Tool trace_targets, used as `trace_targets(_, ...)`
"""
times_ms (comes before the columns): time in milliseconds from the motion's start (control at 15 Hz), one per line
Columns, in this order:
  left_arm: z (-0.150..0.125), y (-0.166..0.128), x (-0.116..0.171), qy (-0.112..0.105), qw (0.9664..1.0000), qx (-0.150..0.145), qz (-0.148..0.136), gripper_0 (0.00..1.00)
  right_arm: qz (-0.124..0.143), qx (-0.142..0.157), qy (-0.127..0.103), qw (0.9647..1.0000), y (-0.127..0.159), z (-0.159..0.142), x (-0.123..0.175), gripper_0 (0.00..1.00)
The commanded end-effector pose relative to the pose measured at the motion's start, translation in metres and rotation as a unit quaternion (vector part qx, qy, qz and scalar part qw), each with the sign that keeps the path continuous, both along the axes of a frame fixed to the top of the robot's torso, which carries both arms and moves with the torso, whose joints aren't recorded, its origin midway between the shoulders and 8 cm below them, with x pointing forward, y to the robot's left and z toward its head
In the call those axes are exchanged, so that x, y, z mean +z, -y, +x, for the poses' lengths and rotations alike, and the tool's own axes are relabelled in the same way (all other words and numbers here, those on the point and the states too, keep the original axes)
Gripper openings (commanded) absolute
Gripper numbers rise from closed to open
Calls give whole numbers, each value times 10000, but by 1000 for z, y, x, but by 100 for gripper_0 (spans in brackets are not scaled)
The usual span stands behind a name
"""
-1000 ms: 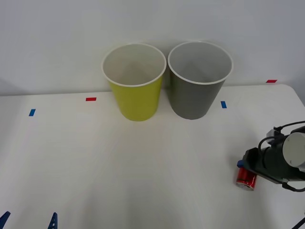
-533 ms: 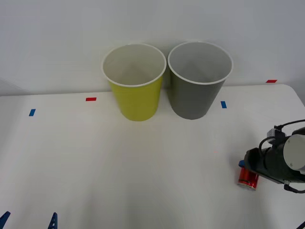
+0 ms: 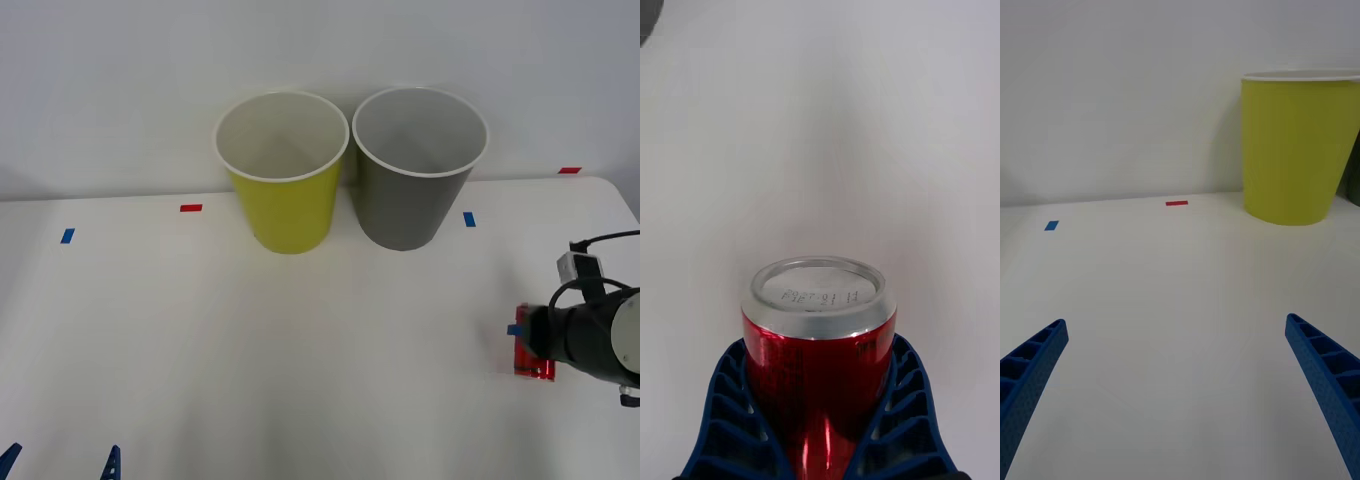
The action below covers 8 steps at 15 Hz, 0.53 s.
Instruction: Put cans in the gray bin and PET bottles in the light green bin.
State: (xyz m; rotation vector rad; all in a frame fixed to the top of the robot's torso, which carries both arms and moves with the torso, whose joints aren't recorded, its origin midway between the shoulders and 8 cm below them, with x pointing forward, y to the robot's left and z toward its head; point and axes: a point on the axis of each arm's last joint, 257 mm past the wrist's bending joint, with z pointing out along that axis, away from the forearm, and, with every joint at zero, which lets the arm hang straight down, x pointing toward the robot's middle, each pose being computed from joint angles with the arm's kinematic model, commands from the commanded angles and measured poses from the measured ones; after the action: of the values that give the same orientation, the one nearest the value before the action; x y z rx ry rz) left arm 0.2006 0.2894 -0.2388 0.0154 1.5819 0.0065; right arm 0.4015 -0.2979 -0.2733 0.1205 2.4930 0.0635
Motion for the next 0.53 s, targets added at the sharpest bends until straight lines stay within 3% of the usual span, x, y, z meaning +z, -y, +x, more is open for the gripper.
trace_targets(67, 0, 0, 0, 0, 10000, 0, 0, 100, -251, 178, 288, 9991, 2, -1, 14, 5)
trace_targets(400, 0, 0, 0, 0, 10000, 0, 0, 100, -293, 151, 645, 9974, -3, -18, 42, 5)
trace_targets(533, 0, 0, 0, 0, 10000, 0, 0, 100, -542, 160, 791, 9953, -7, -20, 57, 5)
